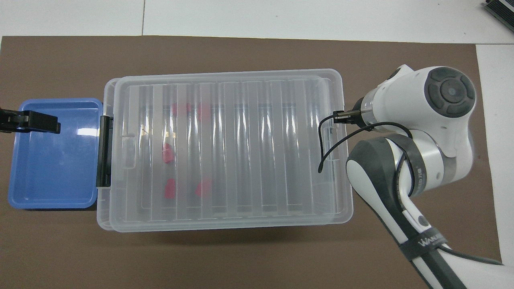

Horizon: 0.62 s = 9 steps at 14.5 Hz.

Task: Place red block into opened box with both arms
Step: 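Slide the clear lid away from the right gripper to cover the box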

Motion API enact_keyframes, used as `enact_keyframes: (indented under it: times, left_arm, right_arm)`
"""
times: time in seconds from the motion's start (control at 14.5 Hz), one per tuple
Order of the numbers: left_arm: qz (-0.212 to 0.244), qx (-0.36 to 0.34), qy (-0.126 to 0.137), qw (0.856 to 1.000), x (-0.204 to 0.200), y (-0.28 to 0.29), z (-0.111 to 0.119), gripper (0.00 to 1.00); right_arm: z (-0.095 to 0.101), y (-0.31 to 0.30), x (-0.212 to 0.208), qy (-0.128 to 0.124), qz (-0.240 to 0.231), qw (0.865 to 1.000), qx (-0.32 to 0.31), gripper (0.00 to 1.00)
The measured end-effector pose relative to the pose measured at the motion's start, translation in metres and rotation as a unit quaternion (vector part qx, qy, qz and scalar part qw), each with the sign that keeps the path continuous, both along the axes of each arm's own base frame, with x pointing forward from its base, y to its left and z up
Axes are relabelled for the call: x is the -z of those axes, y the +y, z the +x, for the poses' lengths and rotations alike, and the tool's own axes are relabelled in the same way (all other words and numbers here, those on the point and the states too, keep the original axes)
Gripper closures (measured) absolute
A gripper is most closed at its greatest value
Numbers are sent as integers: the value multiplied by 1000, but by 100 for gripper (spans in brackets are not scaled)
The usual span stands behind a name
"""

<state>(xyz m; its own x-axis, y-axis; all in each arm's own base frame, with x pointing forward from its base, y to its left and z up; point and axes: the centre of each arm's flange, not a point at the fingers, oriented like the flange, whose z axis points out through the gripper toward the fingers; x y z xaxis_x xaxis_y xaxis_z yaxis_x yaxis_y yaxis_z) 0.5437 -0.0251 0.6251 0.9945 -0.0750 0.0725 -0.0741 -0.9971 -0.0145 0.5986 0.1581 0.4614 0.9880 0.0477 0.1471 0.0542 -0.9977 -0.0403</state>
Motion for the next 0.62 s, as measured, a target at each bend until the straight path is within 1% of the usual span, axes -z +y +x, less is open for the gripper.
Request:
enact_keyframes:
  times: [0.34,0.62]
  left_arm:
    - [0,0,0,1000,0,0,0,0]
    - [0,0,0,1000,0,0,0,0]
  right_arm:
    - [1,7,5,0,1,1000,-5,99]
    - [4,-11,6,5,-5,1000,-16,99]
